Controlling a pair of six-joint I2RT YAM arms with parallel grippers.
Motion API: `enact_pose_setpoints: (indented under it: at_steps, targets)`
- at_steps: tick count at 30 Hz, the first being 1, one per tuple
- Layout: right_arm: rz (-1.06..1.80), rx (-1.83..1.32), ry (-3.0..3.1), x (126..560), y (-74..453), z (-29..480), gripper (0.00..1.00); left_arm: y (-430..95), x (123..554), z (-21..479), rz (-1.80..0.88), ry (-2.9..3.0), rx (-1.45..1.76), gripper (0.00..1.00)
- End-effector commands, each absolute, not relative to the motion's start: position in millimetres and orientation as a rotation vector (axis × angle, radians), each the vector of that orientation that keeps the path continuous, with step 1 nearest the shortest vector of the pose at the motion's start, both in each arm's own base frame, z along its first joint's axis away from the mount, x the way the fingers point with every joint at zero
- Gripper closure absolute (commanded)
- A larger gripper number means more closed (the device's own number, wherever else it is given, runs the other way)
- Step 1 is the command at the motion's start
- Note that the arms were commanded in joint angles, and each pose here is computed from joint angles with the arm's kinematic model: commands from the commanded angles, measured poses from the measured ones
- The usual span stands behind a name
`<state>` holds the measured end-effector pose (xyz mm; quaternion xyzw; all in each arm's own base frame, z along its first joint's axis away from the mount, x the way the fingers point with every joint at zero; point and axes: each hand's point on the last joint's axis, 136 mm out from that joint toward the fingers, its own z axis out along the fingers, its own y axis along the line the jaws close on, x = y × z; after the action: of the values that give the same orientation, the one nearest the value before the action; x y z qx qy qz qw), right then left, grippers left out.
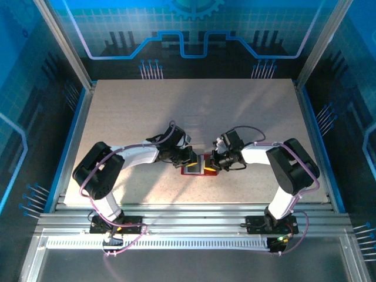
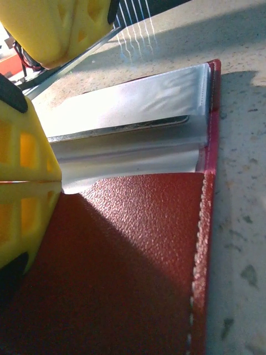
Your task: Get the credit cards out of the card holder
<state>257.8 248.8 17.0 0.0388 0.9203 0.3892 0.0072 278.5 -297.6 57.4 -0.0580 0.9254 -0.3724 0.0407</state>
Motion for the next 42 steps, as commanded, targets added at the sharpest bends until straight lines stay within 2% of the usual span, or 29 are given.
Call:
enact_pose_setpoints:
  at_steps: [1,9,23,42]
  targets:
    - [1.235,0.142,2.926,243,255,6,0.93,-298,281,58,-1.106,2.853,-0.136,0.91]
    - [1.180,0.113,2.896,255,253,18,0.93,-295,280,48,-1.080,2.900,-0.138,0.92]
    - [1.285,0.051,2.824,269,272,46,0.90,-281,272,27,-1.063,2.945,-0.195,0.93]
    - [1.319,-0.001,2.857,268,288,38,0.81,-273,268,18,-1.019,2.973,-0.208,0.95]
